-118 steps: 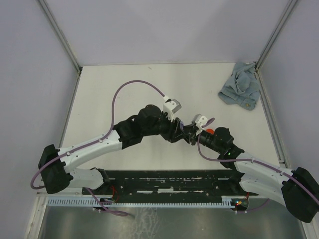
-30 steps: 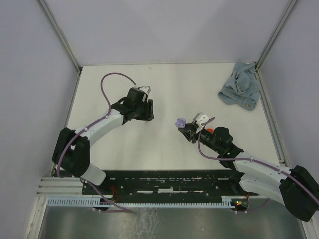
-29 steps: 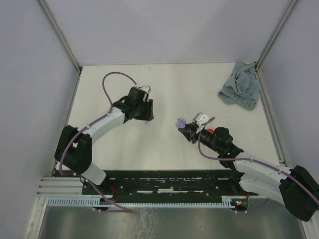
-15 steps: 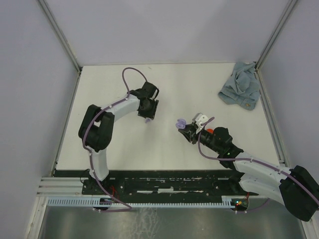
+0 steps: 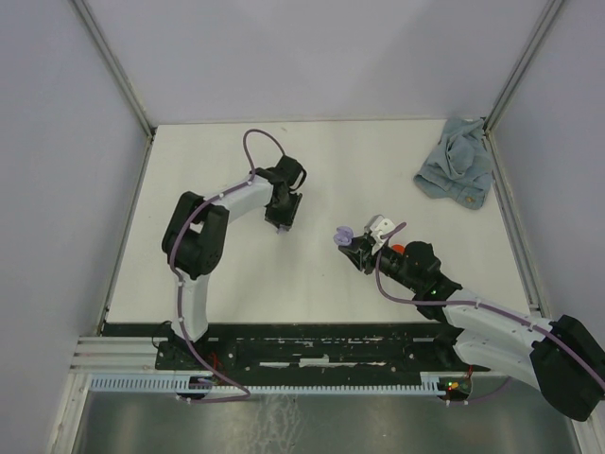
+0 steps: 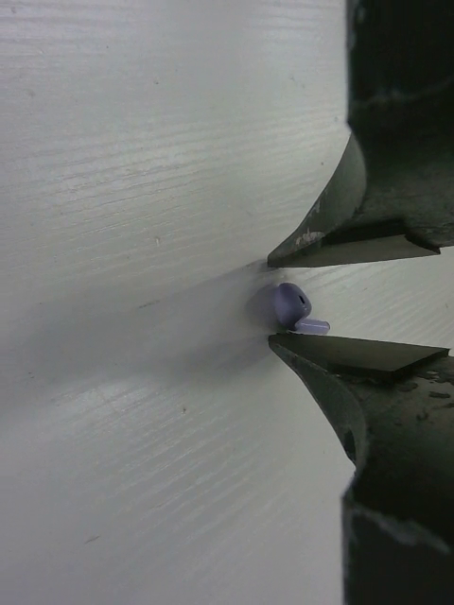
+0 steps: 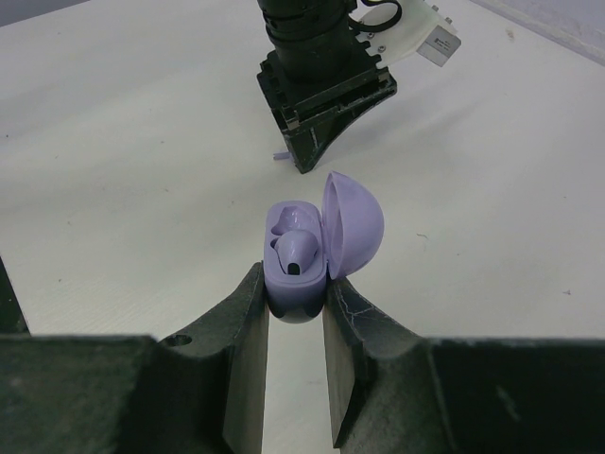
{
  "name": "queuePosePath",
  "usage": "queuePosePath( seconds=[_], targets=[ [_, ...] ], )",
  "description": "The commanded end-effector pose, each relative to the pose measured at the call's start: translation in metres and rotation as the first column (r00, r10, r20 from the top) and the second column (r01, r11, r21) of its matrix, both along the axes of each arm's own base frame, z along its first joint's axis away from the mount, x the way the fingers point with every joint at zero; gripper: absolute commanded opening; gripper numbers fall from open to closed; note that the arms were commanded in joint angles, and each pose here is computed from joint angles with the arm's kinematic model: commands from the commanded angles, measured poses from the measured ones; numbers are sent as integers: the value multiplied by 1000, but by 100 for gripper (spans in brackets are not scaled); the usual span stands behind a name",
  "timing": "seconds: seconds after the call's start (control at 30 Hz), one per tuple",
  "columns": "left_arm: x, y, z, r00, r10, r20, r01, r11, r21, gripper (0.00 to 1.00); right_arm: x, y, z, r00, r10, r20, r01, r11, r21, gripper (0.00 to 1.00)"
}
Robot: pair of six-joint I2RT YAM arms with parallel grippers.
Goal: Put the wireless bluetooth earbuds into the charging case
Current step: Pick up the earbud from the center of the board.
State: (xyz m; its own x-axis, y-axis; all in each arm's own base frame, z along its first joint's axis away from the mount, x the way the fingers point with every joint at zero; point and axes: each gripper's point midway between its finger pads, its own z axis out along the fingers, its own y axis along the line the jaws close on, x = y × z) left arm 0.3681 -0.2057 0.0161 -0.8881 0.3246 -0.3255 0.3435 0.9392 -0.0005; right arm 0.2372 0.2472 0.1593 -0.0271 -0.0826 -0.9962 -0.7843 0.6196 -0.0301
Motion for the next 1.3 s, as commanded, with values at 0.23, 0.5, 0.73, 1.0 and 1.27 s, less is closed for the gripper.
queuePosePath(
  seconds=[0.23,0.5,0.73,1.0,1.27],
  targets=[
    [-8,10,-11,998,-29,-53,32,998,53,32,2,2,26,998,0,63,-3,999,46,4],
    [-15,13,-8,998,-29,-63,33,998,55,26,2,2,26,998,3,62,-5,999,47,4],
    [-19,6,4,1000,-17,-18,16,1000,-27,20,2,3,25,998,7,59,-9,999,48,4],
    [-24,0,22,998,25,60,-17,992,-125,16,2,4,24,998,10,56,-12,999,47,4],
    [-27,-20,58,978,94,185,-26,939,-343,14,2,6,22,999,18,49,-20,998,51,4]
  ],
)
